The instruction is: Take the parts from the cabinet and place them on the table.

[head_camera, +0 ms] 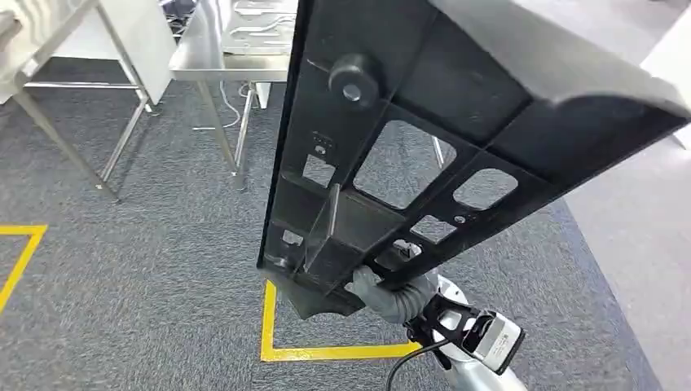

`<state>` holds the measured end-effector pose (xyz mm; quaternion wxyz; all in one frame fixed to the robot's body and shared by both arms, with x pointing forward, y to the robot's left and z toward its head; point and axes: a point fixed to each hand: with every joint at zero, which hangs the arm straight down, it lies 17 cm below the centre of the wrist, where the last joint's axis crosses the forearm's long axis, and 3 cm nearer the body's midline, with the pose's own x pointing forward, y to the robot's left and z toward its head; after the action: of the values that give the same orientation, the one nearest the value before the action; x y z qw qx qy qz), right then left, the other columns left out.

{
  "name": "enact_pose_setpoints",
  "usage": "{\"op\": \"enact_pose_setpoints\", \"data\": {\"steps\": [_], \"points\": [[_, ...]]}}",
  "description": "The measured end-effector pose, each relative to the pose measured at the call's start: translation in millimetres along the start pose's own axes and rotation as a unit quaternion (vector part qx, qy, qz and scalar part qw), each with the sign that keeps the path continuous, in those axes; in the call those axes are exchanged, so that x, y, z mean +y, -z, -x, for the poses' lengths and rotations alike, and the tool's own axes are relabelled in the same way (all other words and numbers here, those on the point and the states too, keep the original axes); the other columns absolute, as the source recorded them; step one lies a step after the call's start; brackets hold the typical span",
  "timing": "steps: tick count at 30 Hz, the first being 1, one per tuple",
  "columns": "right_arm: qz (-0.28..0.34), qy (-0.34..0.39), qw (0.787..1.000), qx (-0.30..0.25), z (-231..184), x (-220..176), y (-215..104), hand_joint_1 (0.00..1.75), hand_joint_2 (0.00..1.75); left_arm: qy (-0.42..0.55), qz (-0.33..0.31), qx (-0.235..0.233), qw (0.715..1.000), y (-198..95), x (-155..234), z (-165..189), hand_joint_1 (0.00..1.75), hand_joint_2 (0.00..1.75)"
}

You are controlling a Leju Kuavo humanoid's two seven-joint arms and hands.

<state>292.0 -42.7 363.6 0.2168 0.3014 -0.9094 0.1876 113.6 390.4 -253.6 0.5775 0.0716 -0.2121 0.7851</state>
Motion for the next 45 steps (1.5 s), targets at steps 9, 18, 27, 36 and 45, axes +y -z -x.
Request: {"op": "enact_pose_setpoints", "data": {"steps": [9, 18, 27, 36, 45], "points": [[-0.013, -0.019, 1.000, -0.005, -0.8, 3.9, 0.1, 1.75, 1.75, -0.005, 0.013, 0.005, 1.000, -0.9, -11.2, 3.2, 0.00, 1.75], [-0.013, -0.019, 1.000, -0.006, -1.3, 4.2, 0.8, 1.75, 1.75, -0.002, 0.008, 0.004, 1.000, -0.2, -1.9, -0.1, 0.00, 1.75], [-0.013, -0.023, 1.000, -0.008, -1.8, 3.5, 1.7, 1.75, 1.75, -0.004, 0.013, 0.000, 1.000, 0.0, -5.5, -2.1, 0.00, 1.75], [-0.008, -0.028, 1.000, -0.003, 0.1, 1.7, -1.8, 1.75, 1.75, -0.004, 0.015, -0.003, 1.000, -0.2, -5.5, -3.2, 0.00, 1.75], [-0.007, -0.027, 1.000, -0.002, -0.4, 1.7, -3.0, 1.75, 1.75, -0.004, 0.014, -0.006, 1.000, -0.2, -4.1, -4.2, 0.00, 1.75]]}}
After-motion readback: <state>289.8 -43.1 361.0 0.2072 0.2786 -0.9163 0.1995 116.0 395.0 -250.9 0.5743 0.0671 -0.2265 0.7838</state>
